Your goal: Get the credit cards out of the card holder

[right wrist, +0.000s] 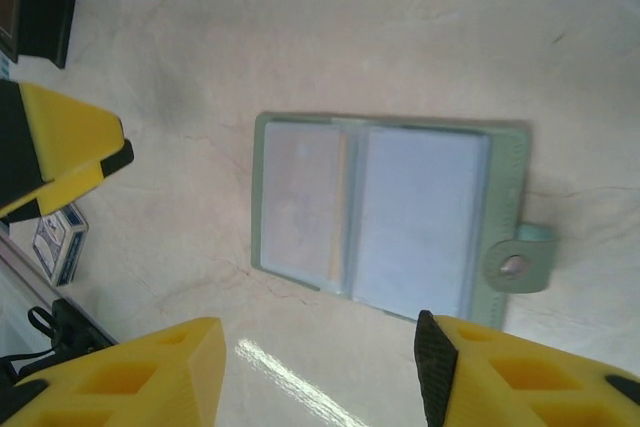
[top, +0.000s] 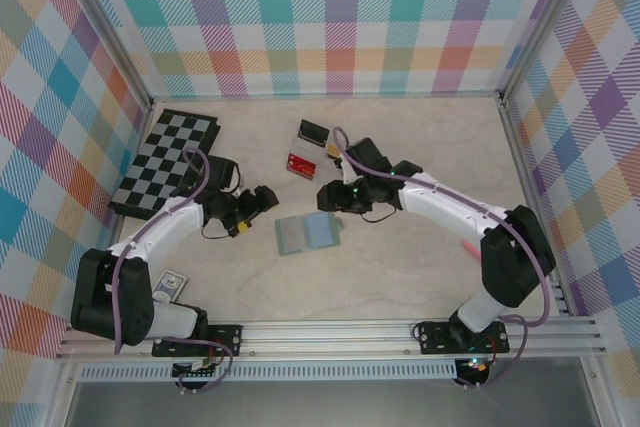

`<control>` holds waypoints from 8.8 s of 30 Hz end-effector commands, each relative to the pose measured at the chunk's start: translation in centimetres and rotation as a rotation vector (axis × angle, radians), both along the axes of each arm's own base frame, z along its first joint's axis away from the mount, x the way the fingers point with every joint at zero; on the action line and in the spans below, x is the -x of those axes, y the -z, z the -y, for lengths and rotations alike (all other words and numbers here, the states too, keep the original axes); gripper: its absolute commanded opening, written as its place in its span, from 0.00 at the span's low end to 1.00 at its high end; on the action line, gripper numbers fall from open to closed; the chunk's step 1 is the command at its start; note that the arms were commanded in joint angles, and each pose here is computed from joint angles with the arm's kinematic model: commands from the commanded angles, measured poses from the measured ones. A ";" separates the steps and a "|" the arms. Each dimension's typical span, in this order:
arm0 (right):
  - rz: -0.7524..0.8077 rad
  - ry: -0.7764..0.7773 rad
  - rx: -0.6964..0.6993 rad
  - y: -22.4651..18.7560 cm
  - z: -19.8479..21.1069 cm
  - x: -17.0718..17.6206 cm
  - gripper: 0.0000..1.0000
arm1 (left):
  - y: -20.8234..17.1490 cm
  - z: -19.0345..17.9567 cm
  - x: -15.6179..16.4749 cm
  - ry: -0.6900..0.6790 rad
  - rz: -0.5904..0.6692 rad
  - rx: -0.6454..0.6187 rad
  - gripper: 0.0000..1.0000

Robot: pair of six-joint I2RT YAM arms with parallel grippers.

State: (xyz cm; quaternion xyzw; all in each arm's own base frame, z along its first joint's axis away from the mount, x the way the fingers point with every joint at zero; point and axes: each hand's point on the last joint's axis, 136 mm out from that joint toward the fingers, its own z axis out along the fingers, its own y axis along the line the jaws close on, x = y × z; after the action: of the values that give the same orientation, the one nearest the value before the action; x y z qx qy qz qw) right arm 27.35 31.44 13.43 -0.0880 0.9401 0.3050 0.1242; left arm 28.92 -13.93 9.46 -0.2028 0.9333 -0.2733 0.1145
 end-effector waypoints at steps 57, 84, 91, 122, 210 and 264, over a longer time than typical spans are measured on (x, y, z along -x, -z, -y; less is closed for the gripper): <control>-0.228 0.076 0.343 12.0 -1.2 0.5 0.39 | 6.1 5.8 1.0 0.159 -0.161 -0.028 0.26; -0.236 0.059 0.329 12.0 -1.6 0.6 0.37 | 5.5 5.1 1.6 0.195 -0.153 -0.069 0.17; -0.236 0.056 0.328 11.9 -1.7 0.6 0.37 | 5.3 5.4 1.6 0.203 -0.153 -0.050 0.15; -0.231 0.044 0.285 11.2 -2.3 0.6 0.37 | 1.9 8.4 1.9 0.315 -0.080 0.134 0.19; -0.011 -0.119 0.401 7.5 -3.1 0.5 0.59 | 1.4 0.4 -0.8 -0.015 -0.055 0.020 0.61; -0.131 -0.159 0.704 16.3 0.7 1.8 0.55 | 4.2 5.4 0.2 0.078 -0.142 0.271 0.31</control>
State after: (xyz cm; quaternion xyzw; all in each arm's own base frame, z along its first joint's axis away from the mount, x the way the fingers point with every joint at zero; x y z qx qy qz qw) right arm 27.16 34.08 1.89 -0.1921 0.9789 0.0273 0.0644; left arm 27.93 -18.20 4.58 -0.2117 0.9046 -0.3700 0.0062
